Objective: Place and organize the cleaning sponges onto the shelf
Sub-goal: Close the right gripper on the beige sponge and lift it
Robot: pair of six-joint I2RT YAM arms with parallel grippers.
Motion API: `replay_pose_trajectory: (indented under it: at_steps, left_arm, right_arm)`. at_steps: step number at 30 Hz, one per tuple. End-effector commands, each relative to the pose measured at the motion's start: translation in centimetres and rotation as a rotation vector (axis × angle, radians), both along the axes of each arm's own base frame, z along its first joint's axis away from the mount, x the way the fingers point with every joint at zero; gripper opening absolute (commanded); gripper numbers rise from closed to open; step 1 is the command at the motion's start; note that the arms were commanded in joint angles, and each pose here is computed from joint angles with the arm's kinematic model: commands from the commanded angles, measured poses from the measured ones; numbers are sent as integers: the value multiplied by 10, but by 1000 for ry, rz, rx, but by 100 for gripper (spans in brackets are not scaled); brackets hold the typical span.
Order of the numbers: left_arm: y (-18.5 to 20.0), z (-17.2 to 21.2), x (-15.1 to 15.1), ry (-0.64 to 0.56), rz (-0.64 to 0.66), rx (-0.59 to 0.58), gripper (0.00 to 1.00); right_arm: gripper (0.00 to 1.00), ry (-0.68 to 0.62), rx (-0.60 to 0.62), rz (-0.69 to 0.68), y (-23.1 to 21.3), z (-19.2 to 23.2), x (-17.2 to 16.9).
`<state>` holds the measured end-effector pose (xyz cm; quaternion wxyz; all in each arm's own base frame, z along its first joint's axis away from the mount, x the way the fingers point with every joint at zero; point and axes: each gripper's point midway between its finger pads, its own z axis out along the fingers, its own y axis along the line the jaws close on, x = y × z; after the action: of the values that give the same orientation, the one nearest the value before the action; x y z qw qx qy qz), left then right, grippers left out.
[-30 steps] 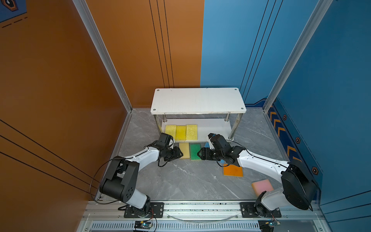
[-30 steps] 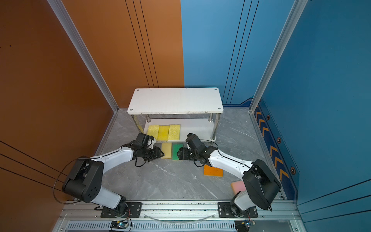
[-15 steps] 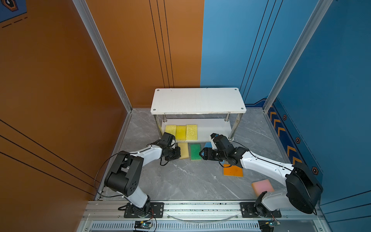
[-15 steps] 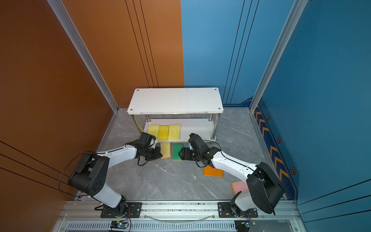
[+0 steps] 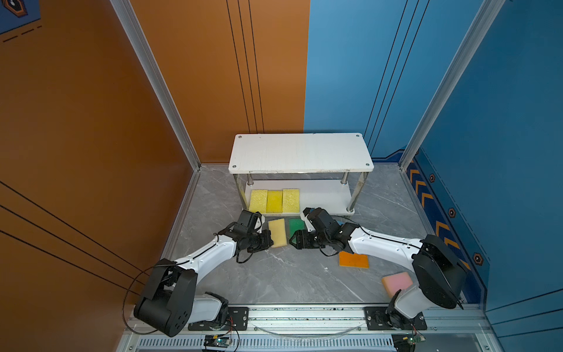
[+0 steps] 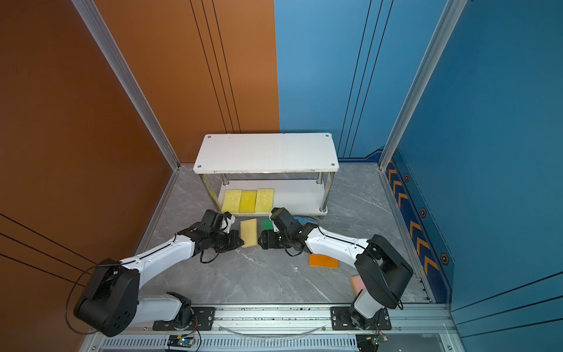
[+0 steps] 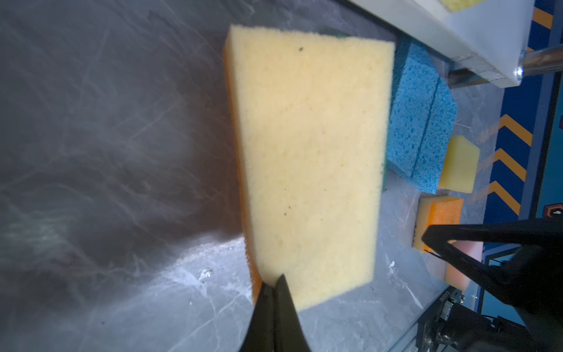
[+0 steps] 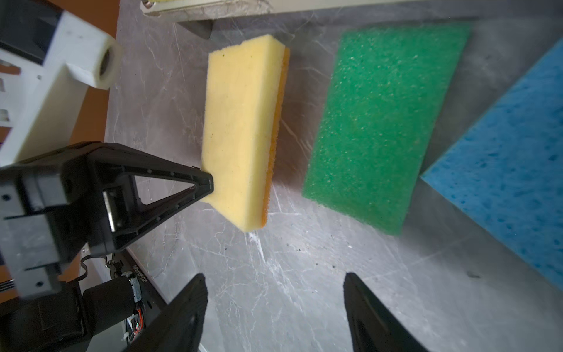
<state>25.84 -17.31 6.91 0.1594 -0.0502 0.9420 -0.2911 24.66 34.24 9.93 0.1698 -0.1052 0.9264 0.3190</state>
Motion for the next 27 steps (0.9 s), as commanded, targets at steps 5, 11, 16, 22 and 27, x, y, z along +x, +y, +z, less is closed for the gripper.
replay_pose_trajectory:
  at_steps: [5, 11, 16, 22, 27]
  left_arm:
    - [-9, 14, -23, 22, -7, -67, 0]
    - [-13, 27, -27, -2, -11, -78, 0]
    - [-14, 26, -28, 2, -12, -75, 0]
    - [-16, 31, -27, -7, -14, -82, 0]
    - [-19, 36, -24, -14, -15, -92, 0]
  right_arm:
    - [70, -30, 15, 30, 23, 11, 4]
    - [61, -40, 16, 24, 29, 12, 9]
    - [44, -51, 12, 11, 29, 14, 13]
    - [22, -43, 24, 18, 31, 13, 11]
    - [8, -50, 27, 7, 28, 15, 11]
